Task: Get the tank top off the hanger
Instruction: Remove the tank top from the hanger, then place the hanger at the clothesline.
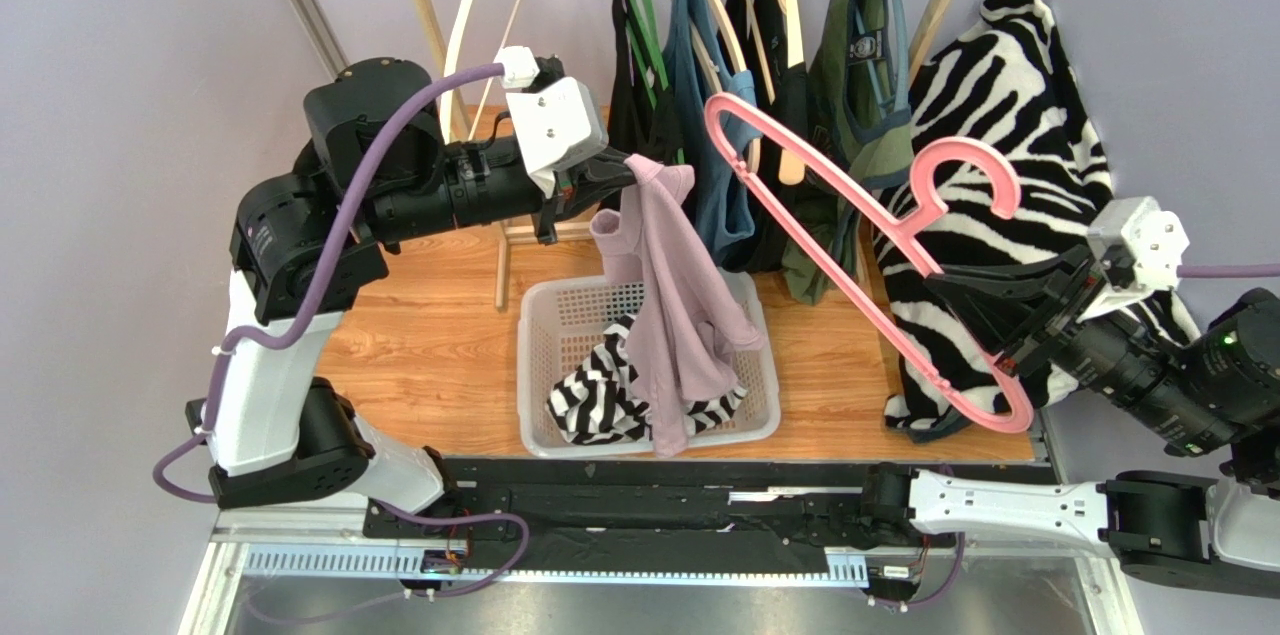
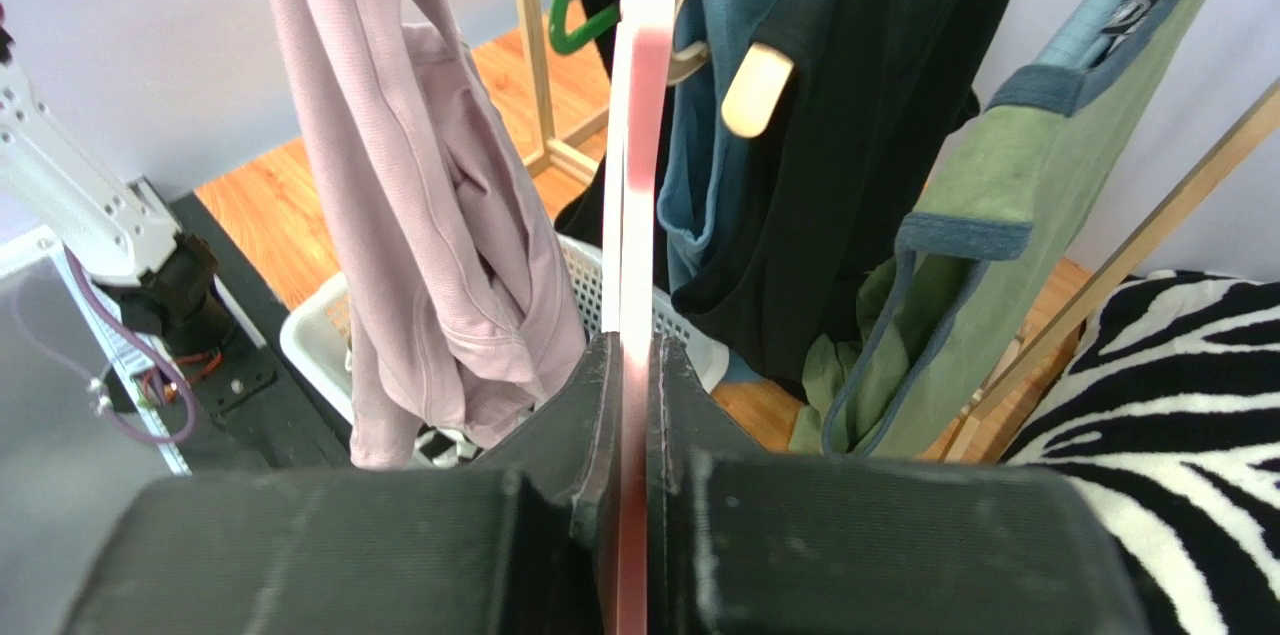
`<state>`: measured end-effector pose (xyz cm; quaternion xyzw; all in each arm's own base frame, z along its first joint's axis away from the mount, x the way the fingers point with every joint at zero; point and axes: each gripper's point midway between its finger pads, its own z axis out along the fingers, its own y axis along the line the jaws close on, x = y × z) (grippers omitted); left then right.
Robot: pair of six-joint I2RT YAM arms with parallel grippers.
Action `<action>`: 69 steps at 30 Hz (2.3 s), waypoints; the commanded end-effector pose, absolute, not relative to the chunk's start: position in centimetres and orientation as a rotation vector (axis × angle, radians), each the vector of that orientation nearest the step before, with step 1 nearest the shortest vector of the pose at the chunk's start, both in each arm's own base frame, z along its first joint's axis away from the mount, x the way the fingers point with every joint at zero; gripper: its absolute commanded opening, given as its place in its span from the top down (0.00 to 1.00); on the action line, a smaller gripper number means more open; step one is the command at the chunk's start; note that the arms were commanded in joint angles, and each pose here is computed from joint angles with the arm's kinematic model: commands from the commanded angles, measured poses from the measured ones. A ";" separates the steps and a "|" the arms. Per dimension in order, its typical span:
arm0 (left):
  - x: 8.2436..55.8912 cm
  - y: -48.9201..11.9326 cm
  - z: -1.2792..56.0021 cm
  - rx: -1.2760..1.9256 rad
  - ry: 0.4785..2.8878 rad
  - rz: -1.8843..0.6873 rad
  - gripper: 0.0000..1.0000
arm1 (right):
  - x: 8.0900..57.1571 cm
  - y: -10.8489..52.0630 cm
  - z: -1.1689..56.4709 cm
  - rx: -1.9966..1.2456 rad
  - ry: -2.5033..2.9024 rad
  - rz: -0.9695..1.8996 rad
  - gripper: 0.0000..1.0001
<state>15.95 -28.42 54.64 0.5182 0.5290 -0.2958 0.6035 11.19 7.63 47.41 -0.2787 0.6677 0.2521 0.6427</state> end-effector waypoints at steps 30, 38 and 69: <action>8.4 -19.4 48.8 1.491 1.099 -0.606 0.03 | 7.3 17.3 42.7 -1.147 1.545 0.736 1.00; 7.0 -20.5 44.1 1.629 1.167 -0.732 0.03 | 5.6 20.8 40.9 -1.348 1.507 0.809 1.00; 9.5 -22.1 38.3 1.637 1.402 -0.727 0.38 | 5.9 24.0 43.9 -1.342 1.389 0.849 1.00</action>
